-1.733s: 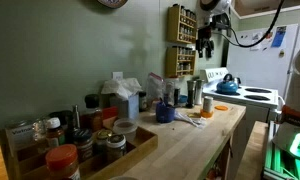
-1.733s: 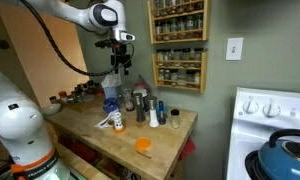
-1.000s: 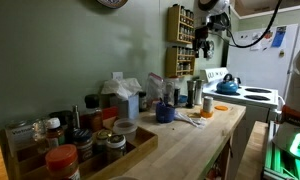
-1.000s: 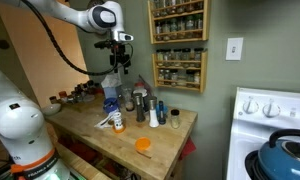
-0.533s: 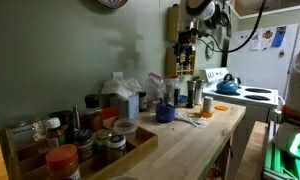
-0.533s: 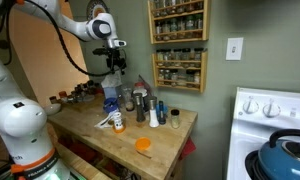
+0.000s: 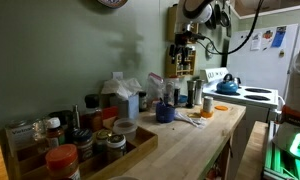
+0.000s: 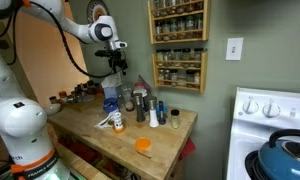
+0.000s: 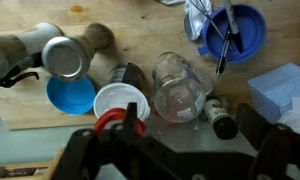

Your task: Place the tall jar in the tupperware container

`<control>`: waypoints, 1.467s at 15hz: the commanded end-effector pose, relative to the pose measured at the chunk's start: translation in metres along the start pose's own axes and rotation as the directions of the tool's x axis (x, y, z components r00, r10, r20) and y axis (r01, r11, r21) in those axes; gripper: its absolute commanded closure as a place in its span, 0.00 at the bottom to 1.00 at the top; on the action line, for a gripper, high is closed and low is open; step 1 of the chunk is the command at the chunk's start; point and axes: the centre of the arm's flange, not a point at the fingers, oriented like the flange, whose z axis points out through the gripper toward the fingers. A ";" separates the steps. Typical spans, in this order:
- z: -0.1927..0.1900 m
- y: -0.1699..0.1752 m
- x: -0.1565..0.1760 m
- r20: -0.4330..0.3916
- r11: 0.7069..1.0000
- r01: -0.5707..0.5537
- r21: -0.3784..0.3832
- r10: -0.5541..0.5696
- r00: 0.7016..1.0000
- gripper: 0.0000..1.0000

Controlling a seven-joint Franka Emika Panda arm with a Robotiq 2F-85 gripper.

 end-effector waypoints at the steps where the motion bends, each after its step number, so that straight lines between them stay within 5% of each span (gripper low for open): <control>1: 0.028 -0.012 0.008 -0.051 0.998 -0.058 0.030 0.059 0.997 0.00; 22: 0.116 -0.010 0.018 -0.059 0.993 -0.108 0.052 0.111 0.992 0.00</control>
